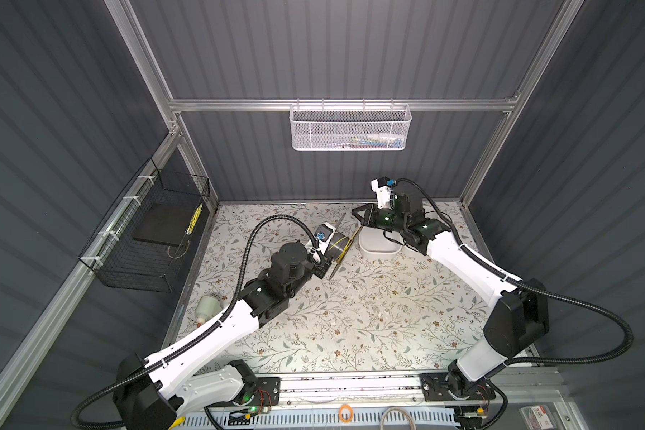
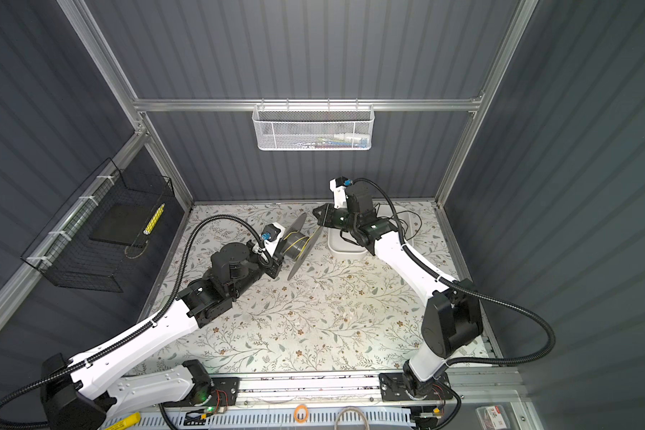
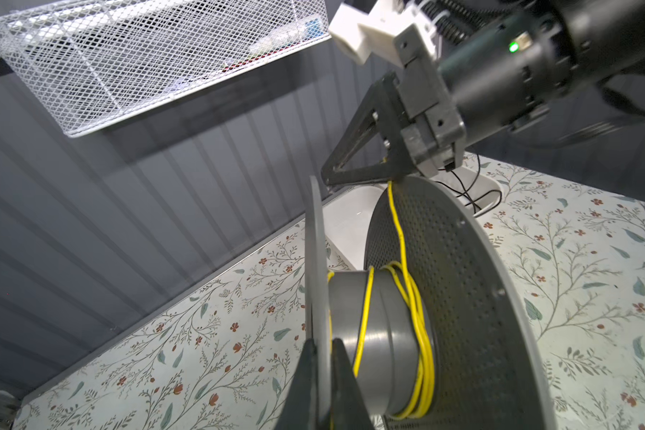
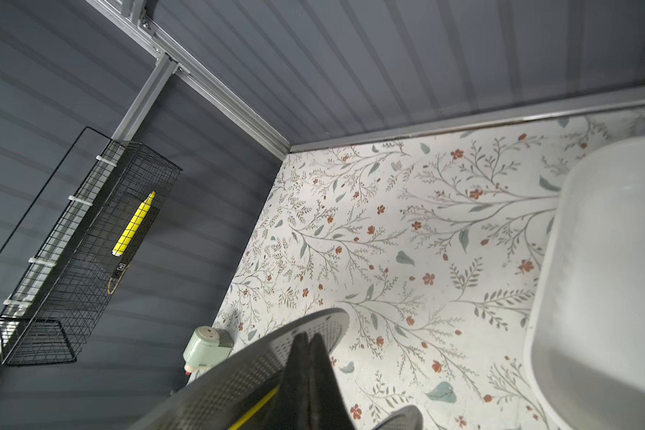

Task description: Wrap the cables

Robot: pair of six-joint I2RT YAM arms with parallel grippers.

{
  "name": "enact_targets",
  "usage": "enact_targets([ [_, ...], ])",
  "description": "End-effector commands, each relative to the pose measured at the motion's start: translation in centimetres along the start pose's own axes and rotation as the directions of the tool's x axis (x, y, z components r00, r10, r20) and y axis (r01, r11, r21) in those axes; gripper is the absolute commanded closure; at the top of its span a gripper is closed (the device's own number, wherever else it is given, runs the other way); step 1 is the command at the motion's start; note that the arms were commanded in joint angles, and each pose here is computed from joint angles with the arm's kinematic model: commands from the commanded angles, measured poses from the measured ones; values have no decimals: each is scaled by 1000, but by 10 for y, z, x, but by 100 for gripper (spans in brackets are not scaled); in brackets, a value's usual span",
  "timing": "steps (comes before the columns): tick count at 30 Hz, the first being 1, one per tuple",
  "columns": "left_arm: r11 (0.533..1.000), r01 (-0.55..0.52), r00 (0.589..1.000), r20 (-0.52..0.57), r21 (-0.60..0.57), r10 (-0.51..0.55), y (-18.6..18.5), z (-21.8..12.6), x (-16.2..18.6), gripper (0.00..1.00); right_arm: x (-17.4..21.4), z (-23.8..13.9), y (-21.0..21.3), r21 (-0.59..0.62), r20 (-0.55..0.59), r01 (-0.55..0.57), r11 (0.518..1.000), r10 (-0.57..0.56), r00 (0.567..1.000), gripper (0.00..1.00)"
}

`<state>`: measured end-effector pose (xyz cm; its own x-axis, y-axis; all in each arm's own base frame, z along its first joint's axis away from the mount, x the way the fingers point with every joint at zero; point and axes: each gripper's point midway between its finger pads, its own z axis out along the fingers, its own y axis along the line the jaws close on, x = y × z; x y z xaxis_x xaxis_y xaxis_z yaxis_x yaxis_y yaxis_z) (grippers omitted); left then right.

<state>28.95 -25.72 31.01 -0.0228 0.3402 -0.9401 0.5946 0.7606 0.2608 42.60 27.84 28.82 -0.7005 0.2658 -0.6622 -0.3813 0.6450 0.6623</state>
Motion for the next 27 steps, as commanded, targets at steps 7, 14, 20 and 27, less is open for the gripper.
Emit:
enact_targets([
  [7,986,-101,994,-22,134,105,-25,-14,23,100,-46,-4,-81,102,184,-144,984,123,975,100],
  [14,989,-97,992,-66,115,105,-22,-2,24,100,-28,-11,-82,82,153,-147,986,133,979,100],
  [20,991,-113,983,-140,68,121,-14,12,29,100,-26,-42,-80,105,191,-112,988,91,977,97],
  [27,983,-166,971,-160,79,177,-22,30,37,100,-3,-76,-86,147,217,-97,984,64,974,92],
])
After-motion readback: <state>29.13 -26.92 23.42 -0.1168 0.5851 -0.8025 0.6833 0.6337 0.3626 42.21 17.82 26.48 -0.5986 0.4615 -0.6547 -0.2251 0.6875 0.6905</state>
